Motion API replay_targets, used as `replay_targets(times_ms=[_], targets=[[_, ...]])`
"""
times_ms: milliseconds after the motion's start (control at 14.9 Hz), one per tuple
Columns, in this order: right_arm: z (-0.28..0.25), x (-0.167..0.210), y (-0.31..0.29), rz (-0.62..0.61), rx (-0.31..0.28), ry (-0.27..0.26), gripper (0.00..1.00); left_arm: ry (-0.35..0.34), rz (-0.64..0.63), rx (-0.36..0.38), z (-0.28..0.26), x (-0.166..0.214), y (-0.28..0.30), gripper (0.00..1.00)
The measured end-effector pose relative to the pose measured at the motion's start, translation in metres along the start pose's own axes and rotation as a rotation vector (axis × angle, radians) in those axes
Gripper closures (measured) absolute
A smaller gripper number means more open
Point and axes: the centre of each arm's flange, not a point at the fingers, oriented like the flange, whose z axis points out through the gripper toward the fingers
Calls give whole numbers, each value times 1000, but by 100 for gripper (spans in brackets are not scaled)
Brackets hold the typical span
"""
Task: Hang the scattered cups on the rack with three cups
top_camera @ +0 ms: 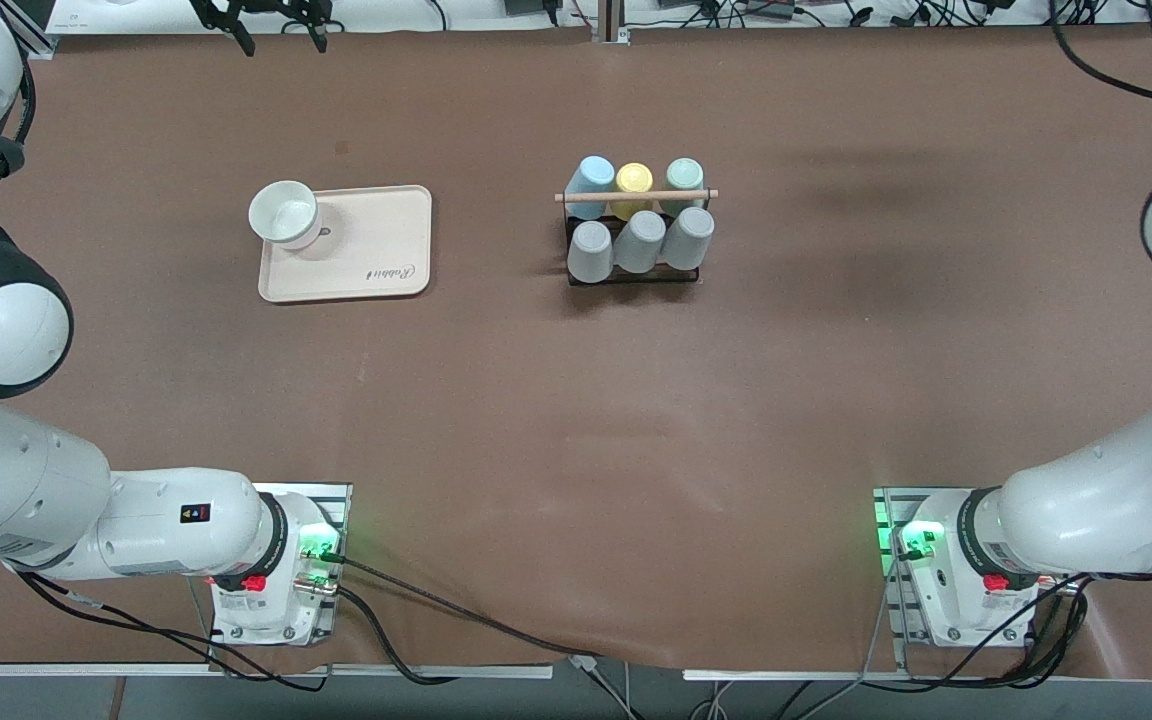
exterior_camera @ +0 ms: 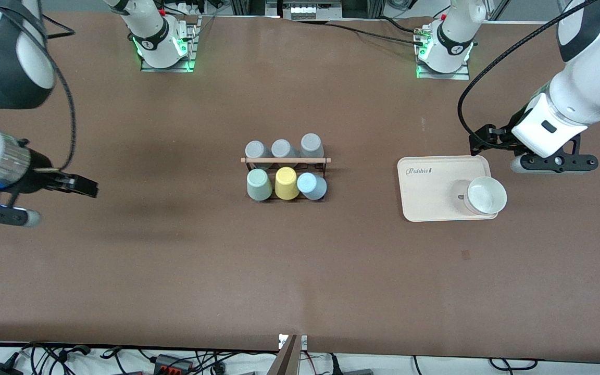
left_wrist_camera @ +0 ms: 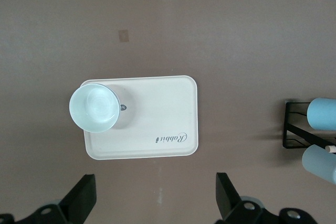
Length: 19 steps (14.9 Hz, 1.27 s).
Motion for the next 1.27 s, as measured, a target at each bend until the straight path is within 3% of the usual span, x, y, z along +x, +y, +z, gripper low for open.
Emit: replay_targets(times_ms=[335,537,872,1274], targets=[[-12,-62,12,-16,-24,67,0,0,0,0,0,0,0,0],[-10,-88,15,-17,-37,75,0,0,-3,0,0,0,-2,0],[-12,-93,17,-38,-32,83,0,0,-5,0,0,1,-3,0],[-25,-88,36,-79,31,90,0,0,-5,0,0,1,-3,0]])
